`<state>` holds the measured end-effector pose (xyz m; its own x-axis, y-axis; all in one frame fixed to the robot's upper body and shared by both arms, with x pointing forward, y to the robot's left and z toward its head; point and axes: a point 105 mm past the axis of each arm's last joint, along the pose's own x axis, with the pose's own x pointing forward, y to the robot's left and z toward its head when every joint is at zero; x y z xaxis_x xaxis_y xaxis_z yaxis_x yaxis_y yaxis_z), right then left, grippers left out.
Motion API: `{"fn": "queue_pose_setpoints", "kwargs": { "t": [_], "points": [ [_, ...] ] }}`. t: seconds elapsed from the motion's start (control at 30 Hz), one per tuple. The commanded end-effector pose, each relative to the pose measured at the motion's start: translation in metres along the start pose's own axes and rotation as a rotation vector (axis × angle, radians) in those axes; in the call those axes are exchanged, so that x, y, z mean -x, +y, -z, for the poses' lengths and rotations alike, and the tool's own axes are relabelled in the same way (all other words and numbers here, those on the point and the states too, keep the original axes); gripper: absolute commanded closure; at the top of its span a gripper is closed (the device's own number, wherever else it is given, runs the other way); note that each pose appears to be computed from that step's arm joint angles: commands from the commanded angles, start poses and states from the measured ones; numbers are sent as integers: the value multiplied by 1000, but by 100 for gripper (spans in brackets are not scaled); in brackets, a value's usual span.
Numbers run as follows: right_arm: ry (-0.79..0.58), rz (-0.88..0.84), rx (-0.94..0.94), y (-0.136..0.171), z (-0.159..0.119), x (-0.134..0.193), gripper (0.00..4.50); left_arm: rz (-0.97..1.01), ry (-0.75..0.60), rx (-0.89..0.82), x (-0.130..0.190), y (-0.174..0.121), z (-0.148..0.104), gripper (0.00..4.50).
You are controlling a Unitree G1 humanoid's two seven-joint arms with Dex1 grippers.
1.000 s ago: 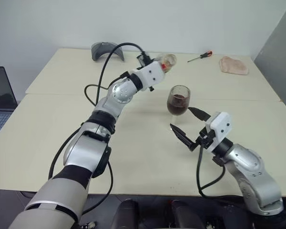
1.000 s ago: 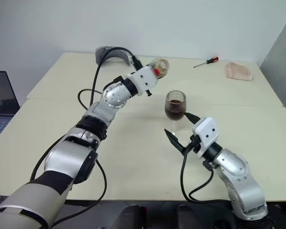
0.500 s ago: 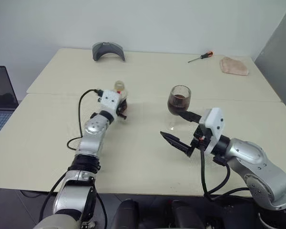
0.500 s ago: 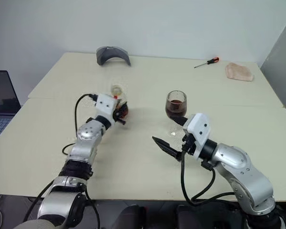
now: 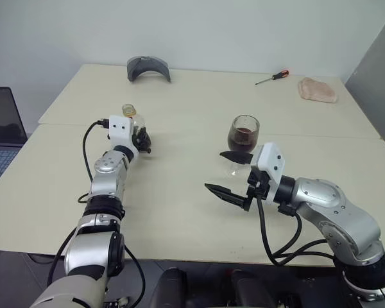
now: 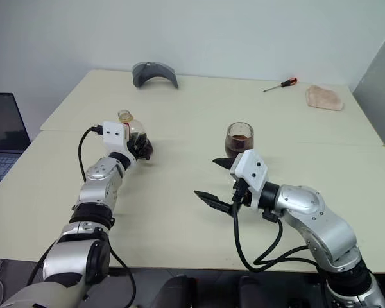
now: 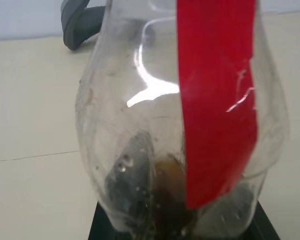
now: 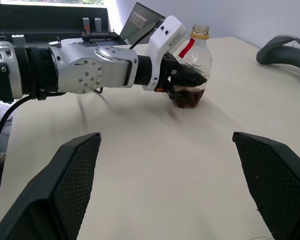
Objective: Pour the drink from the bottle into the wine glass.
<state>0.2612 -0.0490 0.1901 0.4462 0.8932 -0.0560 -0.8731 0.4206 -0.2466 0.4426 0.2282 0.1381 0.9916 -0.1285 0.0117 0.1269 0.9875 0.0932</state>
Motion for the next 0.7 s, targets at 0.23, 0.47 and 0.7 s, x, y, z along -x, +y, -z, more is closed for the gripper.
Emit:
{"fn": "queue_pose_setpoints", "kwargs": {
  "t": [0.23, 0.47, 0.7],
  "points": [
    [-47, -10, 33, 2, -16, -4, 0, 70, -85, 10, 0, 2, -12, 238],
    [-60, 1, 32, 0, -20, -3, 0, 81, -117, 7, 8, -1, -11, 6],
    [-37, 54, 28, -3, -9, 14, 0, -23, -122, -47, 39, 12, -13, 6]
  ]
}}
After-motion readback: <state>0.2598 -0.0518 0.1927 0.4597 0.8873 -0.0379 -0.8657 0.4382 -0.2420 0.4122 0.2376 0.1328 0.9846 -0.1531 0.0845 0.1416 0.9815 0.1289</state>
